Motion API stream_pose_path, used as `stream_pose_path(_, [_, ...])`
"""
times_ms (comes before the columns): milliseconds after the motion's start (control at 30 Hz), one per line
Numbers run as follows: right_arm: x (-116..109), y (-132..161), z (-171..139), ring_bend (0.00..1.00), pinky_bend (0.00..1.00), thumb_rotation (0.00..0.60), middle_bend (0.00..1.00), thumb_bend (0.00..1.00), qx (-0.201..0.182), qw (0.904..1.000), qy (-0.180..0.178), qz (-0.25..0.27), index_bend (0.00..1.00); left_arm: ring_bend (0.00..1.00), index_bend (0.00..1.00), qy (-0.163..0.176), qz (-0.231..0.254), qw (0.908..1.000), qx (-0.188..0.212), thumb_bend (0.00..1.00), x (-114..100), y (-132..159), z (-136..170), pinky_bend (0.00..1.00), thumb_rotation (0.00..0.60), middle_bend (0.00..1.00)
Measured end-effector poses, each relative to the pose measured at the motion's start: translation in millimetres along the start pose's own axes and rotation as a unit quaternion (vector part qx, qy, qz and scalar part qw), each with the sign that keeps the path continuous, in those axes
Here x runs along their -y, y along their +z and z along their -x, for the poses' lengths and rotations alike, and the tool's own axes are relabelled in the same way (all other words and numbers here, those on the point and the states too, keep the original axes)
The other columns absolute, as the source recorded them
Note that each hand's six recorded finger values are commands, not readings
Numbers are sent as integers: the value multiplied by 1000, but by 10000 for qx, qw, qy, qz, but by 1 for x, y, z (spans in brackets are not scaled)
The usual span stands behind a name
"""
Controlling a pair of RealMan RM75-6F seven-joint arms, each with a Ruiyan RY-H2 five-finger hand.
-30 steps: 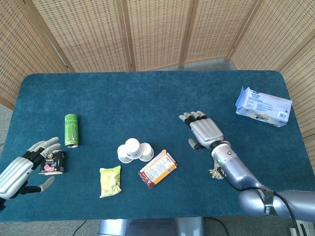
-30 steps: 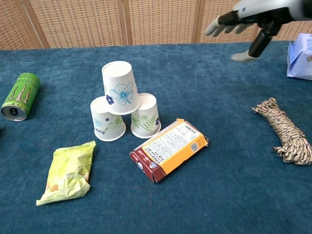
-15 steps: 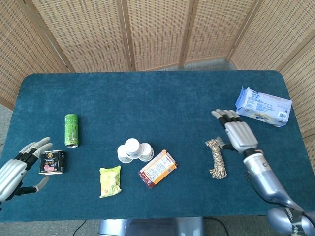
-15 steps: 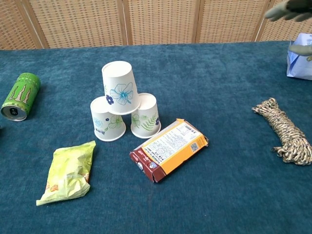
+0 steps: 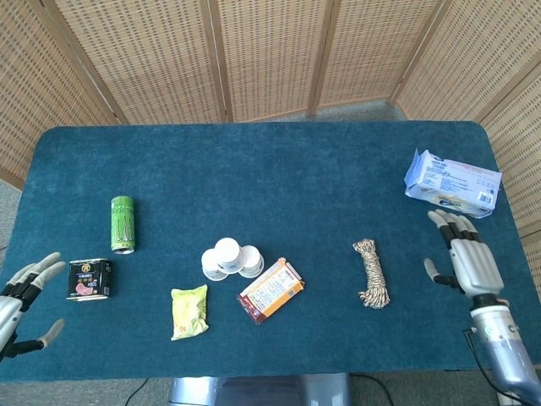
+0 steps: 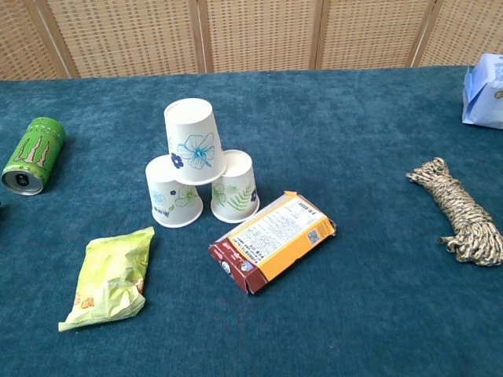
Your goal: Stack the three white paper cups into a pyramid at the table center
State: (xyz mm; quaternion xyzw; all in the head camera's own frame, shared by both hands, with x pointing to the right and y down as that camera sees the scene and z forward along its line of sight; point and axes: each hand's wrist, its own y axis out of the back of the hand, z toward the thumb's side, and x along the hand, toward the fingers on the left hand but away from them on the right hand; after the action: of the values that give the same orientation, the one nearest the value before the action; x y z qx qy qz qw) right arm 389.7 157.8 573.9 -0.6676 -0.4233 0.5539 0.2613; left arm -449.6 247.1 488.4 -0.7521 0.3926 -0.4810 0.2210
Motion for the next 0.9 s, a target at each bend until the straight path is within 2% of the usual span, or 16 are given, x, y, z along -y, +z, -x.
stream_pose_path(233, [-8, -23, -27, 0, 0, 600, 0, 442, 291, 9992, -283, -15, 0, 0, 0, 310, -26, 9985, -440, 440, 0, -18, 37, 0, 600, 0])
stream_pose_path(533, [-18, -30, -47, 0, 0, 600, 0, 432, 467, 9957, -751, -286, 0, 0, 0, 441, -9, 9934, -1060, 439, 10, -42, 68, 0, 600, 0])
stream_pose_path(900, [-15, -37, -55, 0, 0, 600, 0, 427, 557, 9947, -821, -263, 0, 0, 0, 512, -38, 9925, -1106, 439, 12, -43, 67, 0, 600, 0])
